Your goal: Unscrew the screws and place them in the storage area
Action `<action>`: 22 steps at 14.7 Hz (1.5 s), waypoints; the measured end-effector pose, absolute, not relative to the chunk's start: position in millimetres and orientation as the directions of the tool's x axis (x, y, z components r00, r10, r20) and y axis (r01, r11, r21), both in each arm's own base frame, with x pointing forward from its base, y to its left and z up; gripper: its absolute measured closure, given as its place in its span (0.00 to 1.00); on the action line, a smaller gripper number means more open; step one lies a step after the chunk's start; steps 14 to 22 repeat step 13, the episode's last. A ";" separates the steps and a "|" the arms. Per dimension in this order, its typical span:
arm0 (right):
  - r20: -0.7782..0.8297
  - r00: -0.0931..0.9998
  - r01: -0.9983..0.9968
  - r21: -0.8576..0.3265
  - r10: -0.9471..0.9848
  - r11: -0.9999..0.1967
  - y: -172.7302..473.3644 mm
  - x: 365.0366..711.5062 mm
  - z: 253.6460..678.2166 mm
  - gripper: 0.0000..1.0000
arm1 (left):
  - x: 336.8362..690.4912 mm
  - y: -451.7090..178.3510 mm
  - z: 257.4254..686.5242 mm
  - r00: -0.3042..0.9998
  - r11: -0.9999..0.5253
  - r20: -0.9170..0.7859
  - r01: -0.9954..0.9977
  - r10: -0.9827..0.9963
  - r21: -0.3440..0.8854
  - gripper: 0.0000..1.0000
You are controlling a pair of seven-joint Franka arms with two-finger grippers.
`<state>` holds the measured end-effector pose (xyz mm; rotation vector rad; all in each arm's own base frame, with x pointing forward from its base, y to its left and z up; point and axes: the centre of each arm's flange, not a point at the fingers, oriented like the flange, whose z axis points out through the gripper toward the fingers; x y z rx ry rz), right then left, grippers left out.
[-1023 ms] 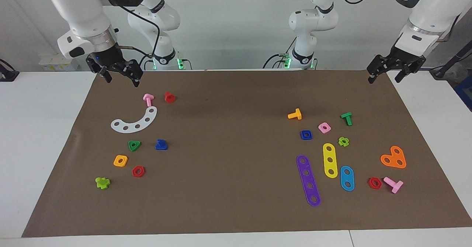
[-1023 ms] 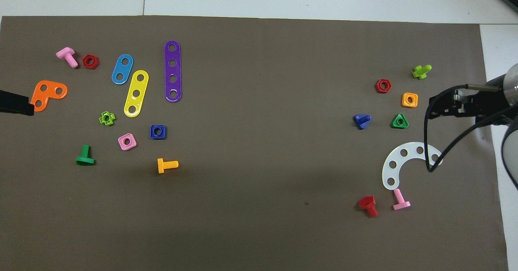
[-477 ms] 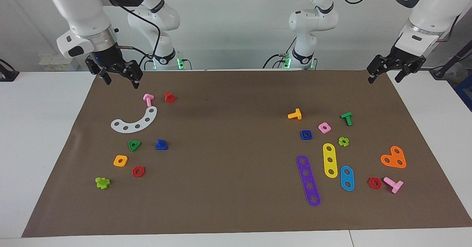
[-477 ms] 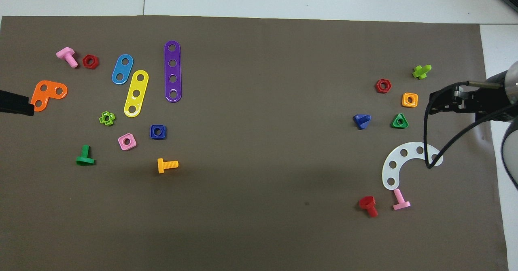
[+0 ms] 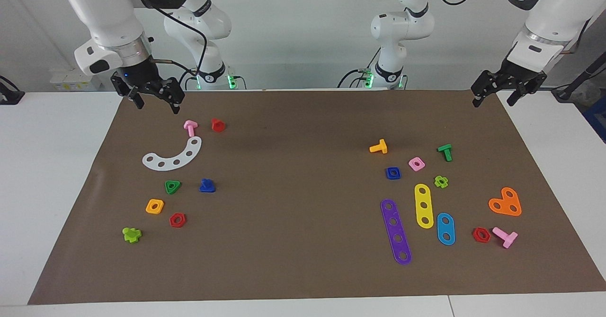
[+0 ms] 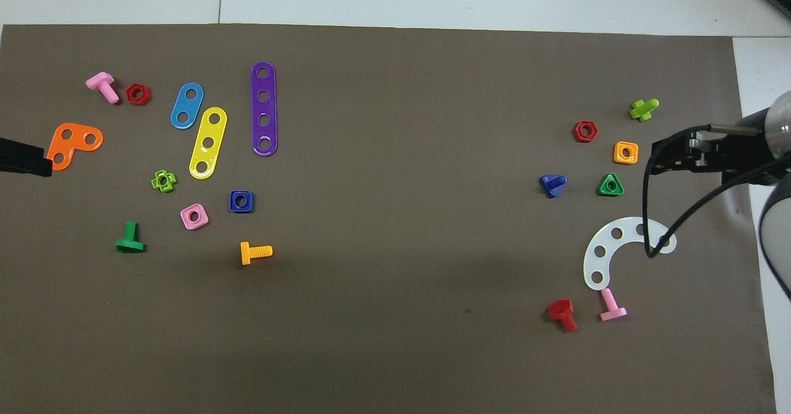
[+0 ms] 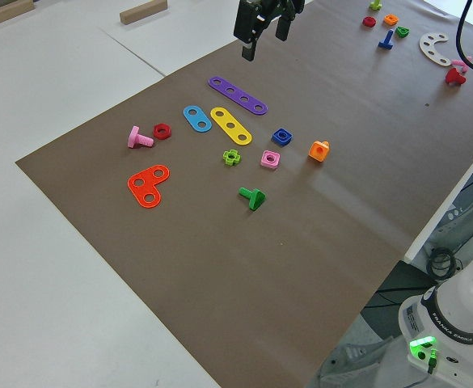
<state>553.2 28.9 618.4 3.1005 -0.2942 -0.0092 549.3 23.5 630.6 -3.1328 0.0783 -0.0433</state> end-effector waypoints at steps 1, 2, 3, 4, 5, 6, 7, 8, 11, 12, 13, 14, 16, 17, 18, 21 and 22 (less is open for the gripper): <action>-0.003 0.982 -0.188 0.028 -0.188 -0.982 29.0 553.2 618.3 0.00 | 549.3 23.5 630.6 0.998 -0.999 0.027 -0.050 -0.050 -0.008 0.00; -0.003 0.982 -0.188 0.028 -0.188 -0.982 29.0 553.2 618.3 0.00 | 549.3 23.5 630.6 0.998 -0.999 0.027 -0.050 -0.050 -0.008 0.00; -0.003 0.982 -0.188 0.028 -0.188 -0.982 29.0 553.1 618.3 0.00 | 549.3 23.5 630.6 0.998 -0.999 0.027 -0.050 -0.050 -0.008 0.00; -0.004 0.982 -0.188 0.028 -0.188 -0.982 29.0 553.1 618.1 0.00 | 549.3 23.5 630.6 0.998 -0.999 0.027 -0.050 -0.050 -0.008 0.00; -0.005 0.982 -0.188 0.028 -0.188 -0.982 29.0 553.1 617.6 0.00 | 549.3 23.5 630.6 0.998 -0.999 0.027 -0.050 -0.050 -0.008 0.00; -0.006 0.982 -0.188 0.028 -0.188 -0.982 29.1 553.1 616.9 0.00 | 549.3 23.5 630.6 0.998 -0.999 0.027 -0.050 -0.050 -0.008 0.00; -0.008 0.982 -0.187 0.029 -0.188 -0.982 29.1 553.0 616.3 0.00 | 549.3 23.5 630.6 0.998 -0.999 0.027 -0.050 -0.050 -0.008 0.00; -0.008 0.982 -0.187 0.029 -0.188 -0.982 29.2 553.0 616.0 0.00 | 549.3 23.5 630.6 0.998 -0.999 0.027 -0.050 -0.050 -0.008 0.00; -0.009 0.982 -0.187 0.029 -0.187 -0.982 29.3 553.0 615.8 0.00 | 549.3 23.5 630.6 0.998 -0.999 0.027 -0.050 -0.050 -0.008 0.00; -0.009 0.982 -0.187 0.029 -0.187 -0.982 29.3 552.9 615.8 0.00 | 549.3 23.5 630.6 0.998 -0.999 0.027 -0.050 -0.050 -0.008 0.00; -0.009 0.982 -0.187 0.029 -0.187 -0.982 29.3 552.9 615.8 0.00 | 549.3 23.5 630.6 0.998 -0.999 0.027 -0.050 -0.050 -0.008 0.00; -0.009 0.982 -0.187 0.029 -0.187 -0.982 29.3 552.9 615.8 0.00 | 549.3 23.5 630.6 0.998 -0.999 0.027 -0.050 -0.050 -0.008 0.00; -0.009 0.982 -0.187 0.029 -0.187 -0.982 29.3 552.9 615.8 0.00 | 549.3 23.5 630.6 0.998 -0.999 0.027 -0.050 -0.050 -0.008 0.00; -0.009 0.982 -0.187 0.029 -0.187 -0.982 29.3 552.9 615.8 0.00 | 549.3 23.5 630.6 0.998 -0.999 0.027 -0.050 -0.050 -0.008 0.00; -0.009 0.982 -0.187 0.029 -0.187 -0.982 29.3 552.9 615.8 0.00 | 549.3 23.5 630.6 0.998 -0.999 0.027 -0.050 -0.050 -0.008 0.00; -0.009 0.982 -0.187 0.029 -0.187 -0.982 29.3 552.9 615.8 0.00 | 549.3 23.5 630.6 0.998 -0.999 0.027 -0.050 -0.050 -0.008 0.00; -0.009 0.982 -0.187 0.029 -0.187 -0.982 29.3 552.9 615.8 0.00 | 549.3 23.5 630.6 0.998 -0.999 0.027 -0.050 -0.050 -0.008 0.00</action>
